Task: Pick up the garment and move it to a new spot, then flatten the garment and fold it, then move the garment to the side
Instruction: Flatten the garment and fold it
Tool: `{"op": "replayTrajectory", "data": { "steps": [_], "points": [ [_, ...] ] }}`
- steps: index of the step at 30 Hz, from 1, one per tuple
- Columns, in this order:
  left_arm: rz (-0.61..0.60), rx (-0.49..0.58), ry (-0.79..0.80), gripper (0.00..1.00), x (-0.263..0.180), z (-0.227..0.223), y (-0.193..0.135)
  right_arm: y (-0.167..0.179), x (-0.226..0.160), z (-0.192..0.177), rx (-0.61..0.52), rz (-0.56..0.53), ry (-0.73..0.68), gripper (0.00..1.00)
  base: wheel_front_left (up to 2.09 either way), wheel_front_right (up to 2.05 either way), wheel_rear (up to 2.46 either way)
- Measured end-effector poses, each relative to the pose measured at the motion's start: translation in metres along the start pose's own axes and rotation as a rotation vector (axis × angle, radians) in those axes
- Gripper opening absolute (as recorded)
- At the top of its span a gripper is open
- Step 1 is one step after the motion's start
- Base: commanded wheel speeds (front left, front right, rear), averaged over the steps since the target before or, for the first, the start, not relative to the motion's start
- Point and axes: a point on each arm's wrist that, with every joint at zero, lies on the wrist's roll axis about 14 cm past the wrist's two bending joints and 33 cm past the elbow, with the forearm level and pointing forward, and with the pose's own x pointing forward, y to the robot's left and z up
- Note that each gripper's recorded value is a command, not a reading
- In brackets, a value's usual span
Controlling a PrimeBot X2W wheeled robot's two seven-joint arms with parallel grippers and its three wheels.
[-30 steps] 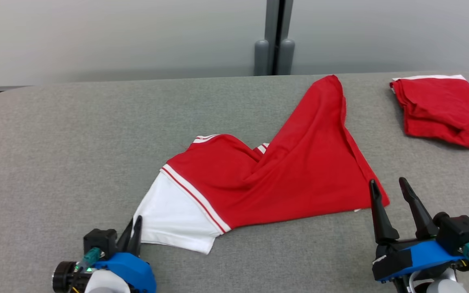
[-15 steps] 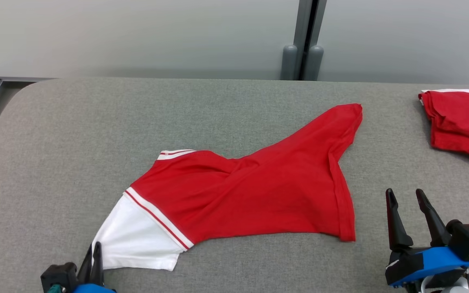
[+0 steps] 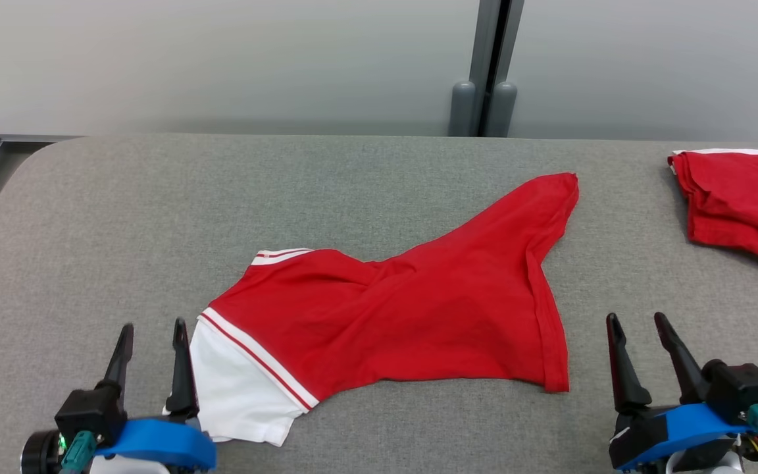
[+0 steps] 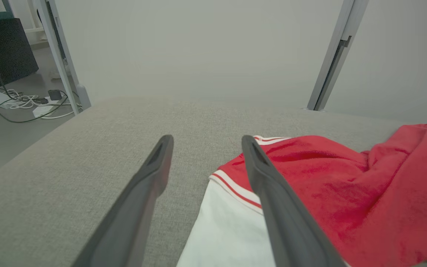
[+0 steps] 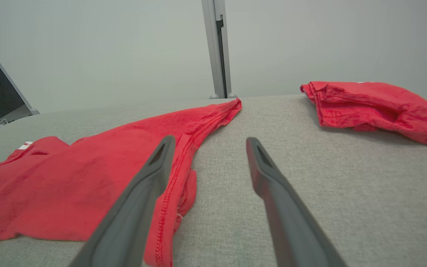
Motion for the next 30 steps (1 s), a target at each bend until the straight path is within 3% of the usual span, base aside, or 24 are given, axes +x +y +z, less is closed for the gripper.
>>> {"op": "replayTrajectory", "data": {
  "steps": [7, 27, 28, 29, 30],
  "points": [
    [-0.053, 0.002, -0.126, 1.0, 0.011, 0.039, -0.023, 0.011, -0.01, -0.016, 0.007, 0.031, 0.048, 1.0, 0.0, 0.0, 0.0],
    [-0.028, 0.013, -0.129, 1.0, 0.012, 0.038, -0.017, 0.042, -0.017, -0.091, -0.032, 0.138, 0.283, 1.0, 0.0, 0.0, 0.0],
    [-0.026, 0.014, -0.129, 1.0, 0.012, 0.038, -0.017, 0.043, -0.016, -0.093, -0.032, 0.14, 0.287, 0.72, 0.0, 0.0, 0.0],
    [-0.024, 0.013, -0.128, 1.0, 0.012, 0.038, -0.016, 0.044, -0.016, -0.095, -0.033, 0.145, 0.292, 0.16, 0.0, 0.0, 0.0],
    [-0.024, 0.013, -0.127, 1.0, 0.012, 0.037, -0.016, 0.046, -0.015, -0.096, -0.035, 0.152, 0.298, 0.0, 0.0, 0.0, 0.0]
  ]
}}
